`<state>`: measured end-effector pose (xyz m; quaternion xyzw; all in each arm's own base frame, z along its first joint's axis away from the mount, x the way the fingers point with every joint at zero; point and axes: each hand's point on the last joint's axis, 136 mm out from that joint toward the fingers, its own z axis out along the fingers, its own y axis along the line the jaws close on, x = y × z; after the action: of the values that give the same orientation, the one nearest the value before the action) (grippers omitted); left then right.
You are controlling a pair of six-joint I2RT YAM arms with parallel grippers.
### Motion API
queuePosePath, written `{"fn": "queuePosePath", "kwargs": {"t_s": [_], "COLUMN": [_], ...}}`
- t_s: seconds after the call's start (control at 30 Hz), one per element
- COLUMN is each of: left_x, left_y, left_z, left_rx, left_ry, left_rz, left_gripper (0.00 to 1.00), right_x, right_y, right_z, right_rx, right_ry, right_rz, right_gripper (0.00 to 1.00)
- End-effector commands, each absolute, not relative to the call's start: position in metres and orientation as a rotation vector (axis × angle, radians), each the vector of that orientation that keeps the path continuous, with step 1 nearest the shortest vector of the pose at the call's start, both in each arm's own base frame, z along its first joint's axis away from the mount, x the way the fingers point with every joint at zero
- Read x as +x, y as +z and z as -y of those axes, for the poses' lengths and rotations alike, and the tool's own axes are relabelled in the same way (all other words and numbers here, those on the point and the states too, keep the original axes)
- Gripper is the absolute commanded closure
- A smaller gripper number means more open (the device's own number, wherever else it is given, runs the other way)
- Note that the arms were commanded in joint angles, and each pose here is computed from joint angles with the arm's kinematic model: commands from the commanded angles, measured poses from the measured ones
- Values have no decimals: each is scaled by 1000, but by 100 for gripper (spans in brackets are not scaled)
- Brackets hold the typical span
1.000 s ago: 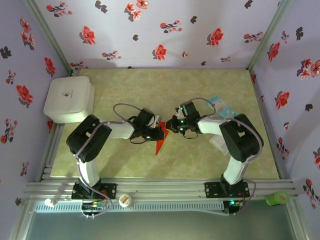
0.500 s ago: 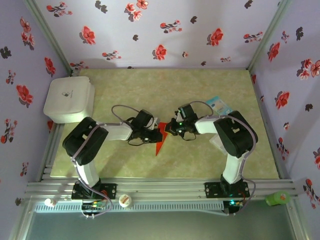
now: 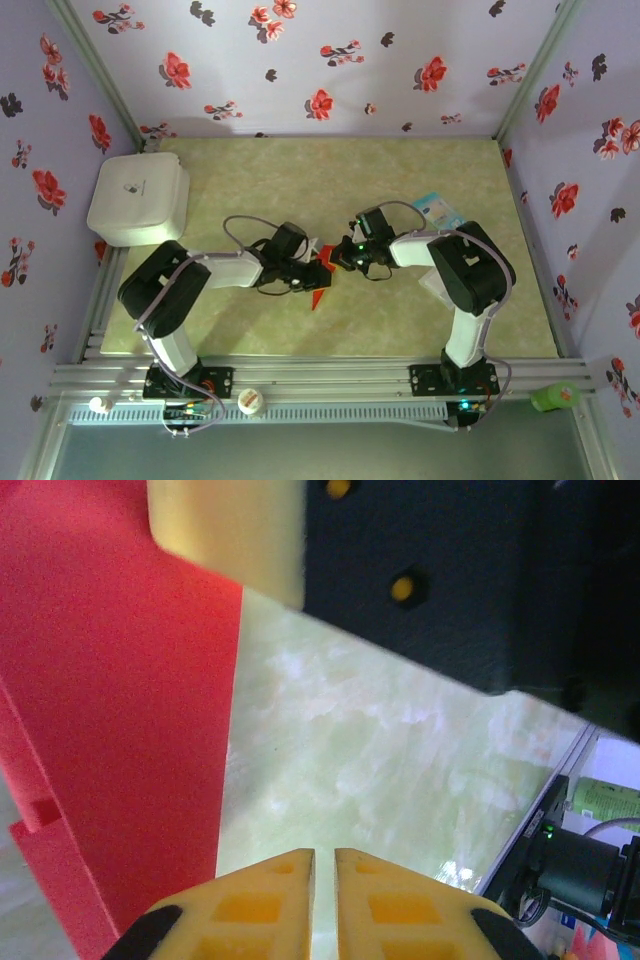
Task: Fold a paper plane with a square sheet of paper (pick it up from the middle)
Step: Fold the wing for the fifth time at the center of the table.
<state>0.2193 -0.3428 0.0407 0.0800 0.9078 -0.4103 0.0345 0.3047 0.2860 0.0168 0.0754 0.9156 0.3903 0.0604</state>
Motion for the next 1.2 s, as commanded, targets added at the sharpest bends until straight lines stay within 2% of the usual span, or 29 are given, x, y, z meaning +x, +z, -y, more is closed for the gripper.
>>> {"fn": "queuePosePath", "kwargs": {"t_s": [0.0,0.33,1.17], "left_x": [203,172,147], "left_y": [25,1,5], "left_z": [342,331,317], "left_rx": [236,191,84], "left_ry": [-1283,-1262,-1307], "left_rz": [-2861,-2950,-2936], "left_gripper": [86,86,85], "right_x": [291,290,287], "right_y": [-20,-22,-27], "right_z": [-260,-256,-248], "right_rx": [299,282,284], "right_ry": [957,912,858], "right_rz": [-2895,-2915,-2937], "right_gripper": [100,100,100]}}
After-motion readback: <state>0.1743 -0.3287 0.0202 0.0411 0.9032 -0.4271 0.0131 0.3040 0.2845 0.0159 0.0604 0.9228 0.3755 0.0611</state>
